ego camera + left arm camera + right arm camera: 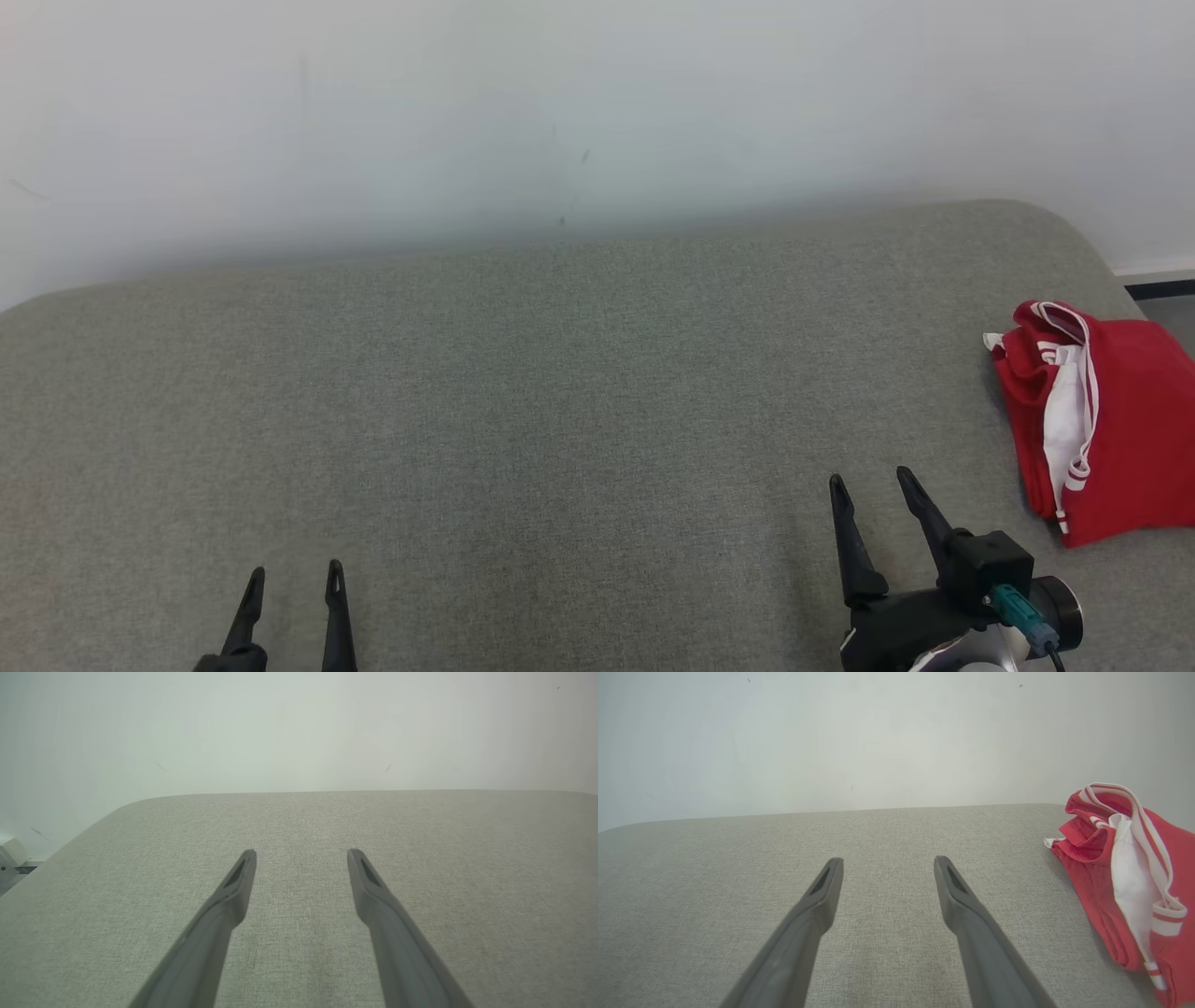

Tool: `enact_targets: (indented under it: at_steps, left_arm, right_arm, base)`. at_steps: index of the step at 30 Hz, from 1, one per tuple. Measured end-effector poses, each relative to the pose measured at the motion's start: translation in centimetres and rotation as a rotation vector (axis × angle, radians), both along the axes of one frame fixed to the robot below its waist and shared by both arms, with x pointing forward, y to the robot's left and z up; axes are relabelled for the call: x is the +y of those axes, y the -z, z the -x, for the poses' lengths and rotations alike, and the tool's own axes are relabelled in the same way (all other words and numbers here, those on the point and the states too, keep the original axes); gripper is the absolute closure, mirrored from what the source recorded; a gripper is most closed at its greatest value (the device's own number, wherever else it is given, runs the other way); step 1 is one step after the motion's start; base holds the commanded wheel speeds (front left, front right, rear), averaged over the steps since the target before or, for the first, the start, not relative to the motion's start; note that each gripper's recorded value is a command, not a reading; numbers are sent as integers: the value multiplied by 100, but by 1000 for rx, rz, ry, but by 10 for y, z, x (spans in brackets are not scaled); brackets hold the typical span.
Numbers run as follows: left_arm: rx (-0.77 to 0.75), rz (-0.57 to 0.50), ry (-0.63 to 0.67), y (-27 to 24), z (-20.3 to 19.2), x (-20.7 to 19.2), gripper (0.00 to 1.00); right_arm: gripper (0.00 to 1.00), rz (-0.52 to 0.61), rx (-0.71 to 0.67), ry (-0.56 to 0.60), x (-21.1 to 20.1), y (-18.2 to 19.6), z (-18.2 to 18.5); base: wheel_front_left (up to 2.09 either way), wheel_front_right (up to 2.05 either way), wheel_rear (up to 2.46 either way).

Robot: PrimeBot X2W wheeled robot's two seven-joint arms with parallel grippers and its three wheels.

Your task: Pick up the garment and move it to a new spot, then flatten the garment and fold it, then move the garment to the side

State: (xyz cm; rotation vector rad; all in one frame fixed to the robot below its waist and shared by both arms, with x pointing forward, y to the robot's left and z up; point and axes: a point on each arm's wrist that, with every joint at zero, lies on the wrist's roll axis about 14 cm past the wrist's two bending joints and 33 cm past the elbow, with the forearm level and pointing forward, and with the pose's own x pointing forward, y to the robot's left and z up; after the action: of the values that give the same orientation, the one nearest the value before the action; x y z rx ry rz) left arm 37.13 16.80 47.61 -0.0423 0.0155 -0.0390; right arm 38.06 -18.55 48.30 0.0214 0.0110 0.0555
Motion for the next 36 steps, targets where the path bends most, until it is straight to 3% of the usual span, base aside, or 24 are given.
enact_targets:
  at_steps: [26, 27, 36]
  left_arm:
    - [7, 17, -45, 2, 8, 14, 0]
    - [7, 26, -37, 3, 8, 13, 100]
    - [99, 89, -63, 26, 15, 16, 100]
  right_arm:
    - [0, -3, -10, -25, 9, -2, 2]
    - [100, -3, -8, -24, 9, -2, 2]
    - [100, -66, 107, 11, 2, 31, 16]
  base:
    - [0, 0, 0]
    - [0, 0, 0]
    - [0, 0, 0]
